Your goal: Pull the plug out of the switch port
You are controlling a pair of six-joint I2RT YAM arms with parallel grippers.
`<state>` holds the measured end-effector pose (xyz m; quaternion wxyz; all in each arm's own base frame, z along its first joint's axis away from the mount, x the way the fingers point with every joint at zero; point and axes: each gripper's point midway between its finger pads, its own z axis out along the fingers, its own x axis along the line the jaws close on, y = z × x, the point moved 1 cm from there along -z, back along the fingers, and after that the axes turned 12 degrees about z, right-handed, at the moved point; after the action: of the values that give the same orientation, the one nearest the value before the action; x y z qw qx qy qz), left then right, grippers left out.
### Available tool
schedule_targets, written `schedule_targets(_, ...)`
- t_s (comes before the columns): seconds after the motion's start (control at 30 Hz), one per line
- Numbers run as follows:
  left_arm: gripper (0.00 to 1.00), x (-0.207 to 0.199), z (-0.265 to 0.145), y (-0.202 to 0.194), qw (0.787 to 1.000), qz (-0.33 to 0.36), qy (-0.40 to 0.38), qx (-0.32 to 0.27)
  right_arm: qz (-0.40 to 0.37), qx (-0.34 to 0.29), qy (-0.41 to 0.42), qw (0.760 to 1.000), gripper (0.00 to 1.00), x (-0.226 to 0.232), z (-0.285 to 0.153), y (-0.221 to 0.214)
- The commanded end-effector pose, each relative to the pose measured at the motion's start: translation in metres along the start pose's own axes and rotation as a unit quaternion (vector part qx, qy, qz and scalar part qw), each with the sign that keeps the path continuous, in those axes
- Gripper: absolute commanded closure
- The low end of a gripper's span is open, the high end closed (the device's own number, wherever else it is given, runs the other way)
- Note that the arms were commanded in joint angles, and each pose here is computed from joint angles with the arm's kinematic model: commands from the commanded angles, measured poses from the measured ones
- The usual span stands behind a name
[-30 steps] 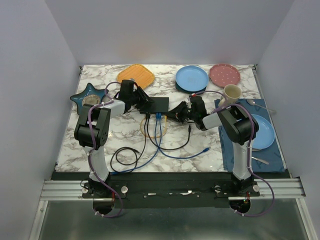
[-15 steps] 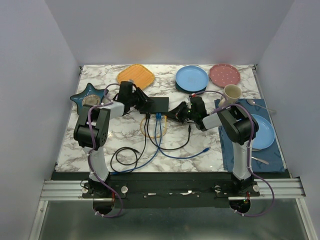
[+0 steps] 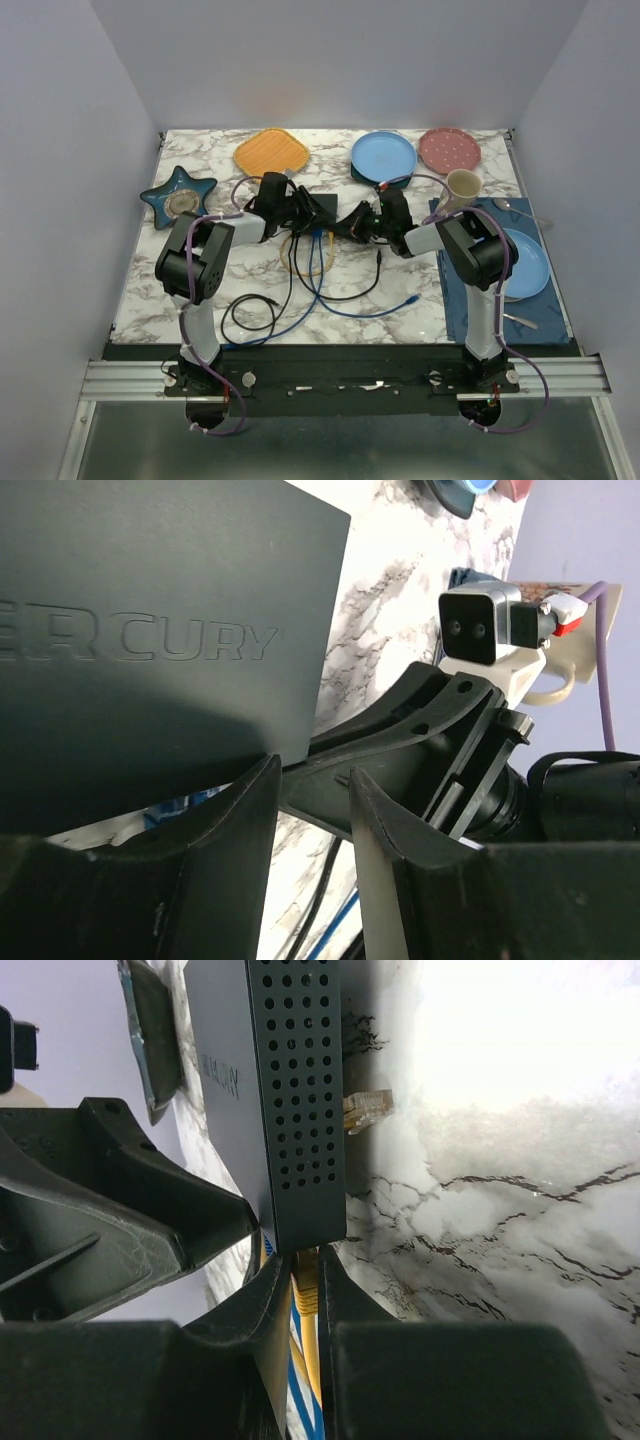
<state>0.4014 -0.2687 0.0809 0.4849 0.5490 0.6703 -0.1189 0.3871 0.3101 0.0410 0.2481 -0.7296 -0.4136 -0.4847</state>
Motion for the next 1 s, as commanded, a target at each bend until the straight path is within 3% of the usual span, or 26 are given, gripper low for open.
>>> schedule_targets(0.0,0.52,0.011,0.01,-0.009,1.0,-0.015,0.007,0.019,-0.019,-0.002,-0.04,0.999,0.99,-0.016,-0.003,0.001)
schedule_targets(0.67,0.52,0.022,-0.003,-0.024,0.999,-0.01,0.033,0.024,-0.027,0.005,-0.041,0.999,0.99,-0.016,-0.004,0.0)
schedule_targets(0.97,0.52,0.03,0.01,-0.015,0.998,-0.018,0.05,0.021,-0.033,0.013,-0.041,0.999,0.99,-0.018,-0.008,-0.006)
